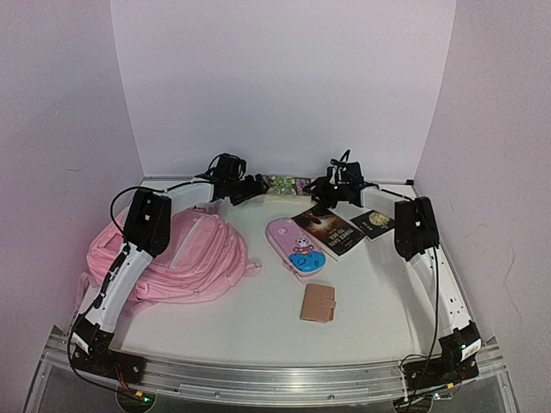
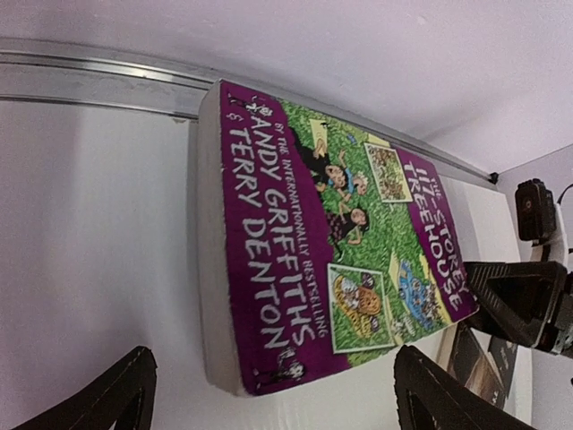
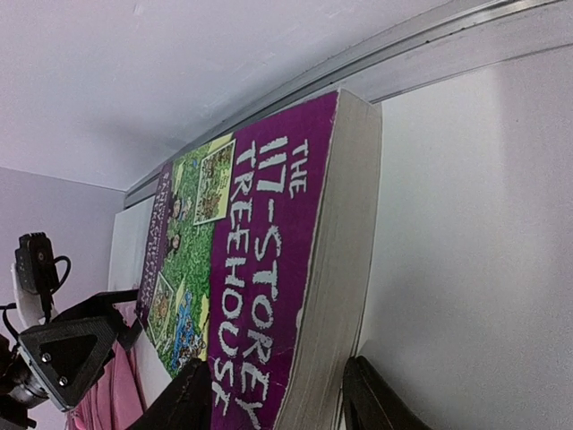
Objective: Pack the student bag
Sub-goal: Pick up the book from the center of the board.
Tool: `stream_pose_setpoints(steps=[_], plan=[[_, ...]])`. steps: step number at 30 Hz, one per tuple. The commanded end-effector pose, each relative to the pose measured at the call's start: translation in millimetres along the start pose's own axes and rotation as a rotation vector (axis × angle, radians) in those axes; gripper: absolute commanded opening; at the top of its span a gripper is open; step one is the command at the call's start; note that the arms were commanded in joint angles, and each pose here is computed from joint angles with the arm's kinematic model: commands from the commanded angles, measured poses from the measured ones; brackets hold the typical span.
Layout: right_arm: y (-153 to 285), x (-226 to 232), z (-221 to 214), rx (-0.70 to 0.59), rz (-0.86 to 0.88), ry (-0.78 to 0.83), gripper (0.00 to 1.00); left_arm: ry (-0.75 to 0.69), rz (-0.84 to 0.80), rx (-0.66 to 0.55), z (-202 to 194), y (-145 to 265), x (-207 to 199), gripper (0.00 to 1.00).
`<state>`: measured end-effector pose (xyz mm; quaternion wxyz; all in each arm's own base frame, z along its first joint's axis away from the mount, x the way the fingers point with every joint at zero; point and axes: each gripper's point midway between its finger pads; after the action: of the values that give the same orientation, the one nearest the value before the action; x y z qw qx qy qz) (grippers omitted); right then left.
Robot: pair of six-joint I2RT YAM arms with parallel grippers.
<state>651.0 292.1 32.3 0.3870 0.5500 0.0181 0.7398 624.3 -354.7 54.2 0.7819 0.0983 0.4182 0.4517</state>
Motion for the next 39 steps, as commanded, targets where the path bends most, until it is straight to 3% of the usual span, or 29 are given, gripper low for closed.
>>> stream_pose_setpoints(steps=[1,5,16,24,33,37,39], plan=[[-20,4,-30,0.055,0.000,0.004,0.51,0.024,-0.075,-0.068,24,-4,-6,0.89],[-24,9,-32,0.051,0.006,0.008,0.52,0.040,-0.107,-0.061,26,-5,0,0.73],[-15,57,-43,0.084,0.070,0.049,0.39,0.021,-0.164,-0.010,17,27,-29,0.03],[16,88,-42,0.097,0.094,0.070,0.36,0.017,-0.165,-0.032,10,63,-44,0.00],[28,108,-49,0.139,0.155,0.026,0.29,0.037,-0.145,0.024,-14,71,-42,0.00],[25,111,-50,0.148,0.189,0.009,0.16,0.044,-0.138,0.044,-23,64,-36,0.00],[26,114,-51,0.150,0.209,0.000,0.14,0.044,-0.140,0.052,-26,62,-35,0.00]])
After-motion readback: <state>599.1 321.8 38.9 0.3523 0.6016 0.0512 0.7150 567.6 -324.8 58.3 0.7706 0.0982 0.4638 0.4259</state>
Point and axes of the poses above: each gripper's point midway between its finger pads, its own y axis back along the fingers, its own x axis along the line the jaws close on, z = x × y, and after that the axes turned 3 degrees about -y, right-handed
